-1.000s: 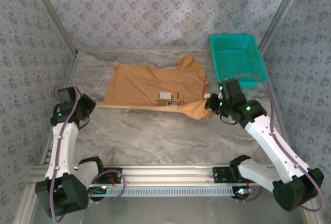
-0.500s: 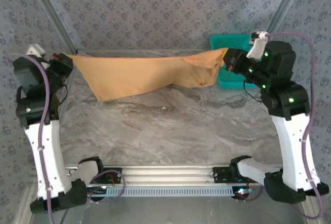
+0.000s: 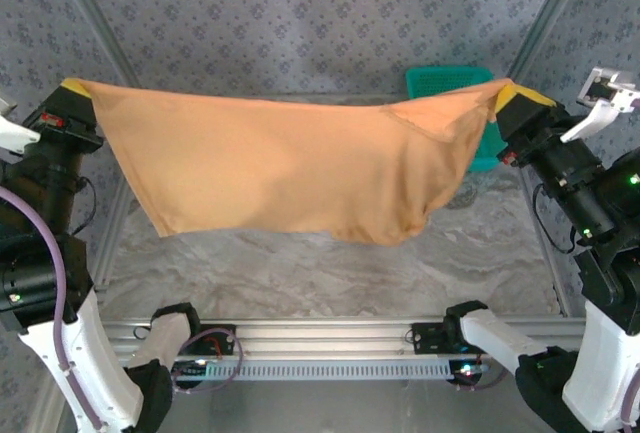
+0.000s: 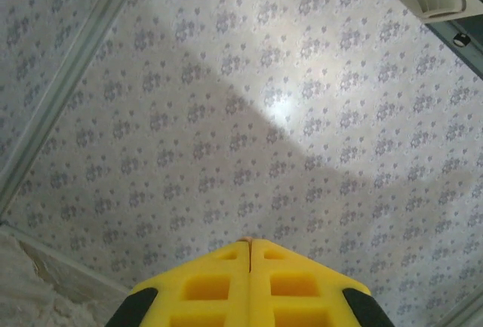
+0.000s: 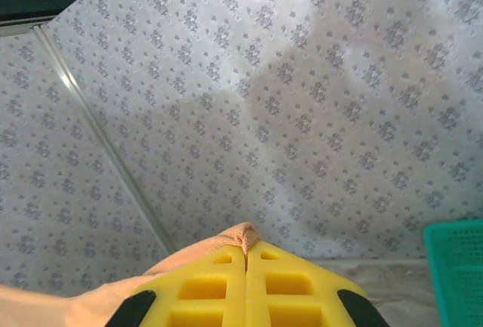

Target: Fold the inside-out t-shirt

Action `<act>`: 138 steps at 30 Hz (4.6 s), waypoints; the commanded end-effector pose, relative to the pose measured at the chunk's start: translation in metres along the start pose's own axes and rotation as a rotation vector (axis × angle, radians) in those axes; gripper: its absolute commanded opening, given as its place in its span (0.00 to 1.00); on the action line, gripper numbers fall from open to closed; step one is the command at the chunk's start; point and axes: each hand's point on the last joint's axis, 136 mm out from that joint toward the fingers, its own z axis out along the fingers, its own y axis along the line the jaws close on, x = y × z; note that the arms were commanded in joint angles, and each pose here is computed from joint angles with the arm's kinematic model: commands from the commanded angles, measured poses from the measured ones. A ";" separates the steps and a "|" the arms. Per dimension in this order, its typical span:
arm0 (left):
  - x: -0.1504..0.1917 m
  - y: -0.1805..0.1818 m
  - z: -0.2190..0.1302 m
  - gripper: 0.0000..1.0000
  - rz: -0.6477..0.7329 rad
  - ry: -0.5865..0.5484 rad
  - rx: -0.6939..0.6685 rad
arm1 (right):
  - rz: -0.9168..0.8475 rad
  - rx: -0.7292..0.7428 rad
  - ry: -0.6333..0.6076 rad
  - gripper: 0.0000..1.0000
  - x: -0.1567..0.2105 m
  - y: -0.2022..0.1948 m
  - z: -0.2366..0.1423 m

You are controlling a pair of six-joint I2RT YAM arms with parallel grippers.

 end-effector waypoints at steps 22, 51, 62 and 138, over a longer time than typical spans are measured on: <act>0.380 0.337 0.261 0.22 -0.109 0.784 -0.557 | 0.220 0.386 0.823 0.06 0.374 -0.211 0.347; 0.538 0.293 0.042 0.73 -0.250 1.213 -0.552 | 0.276 0.517 1.337 0.52 0.581 -0.187 0.150; 0.478 0.297 0.015 0.75 -0.132 1.122 -0.619 | 0.207 0.512 1.203 0.53 0.511 -0.165 0.133; 0.476 0.277 0.071 0.72 -0.203 1.047 -0.522 | 0.550 0.155 0.609 0.85 0.471 -0.158 0.475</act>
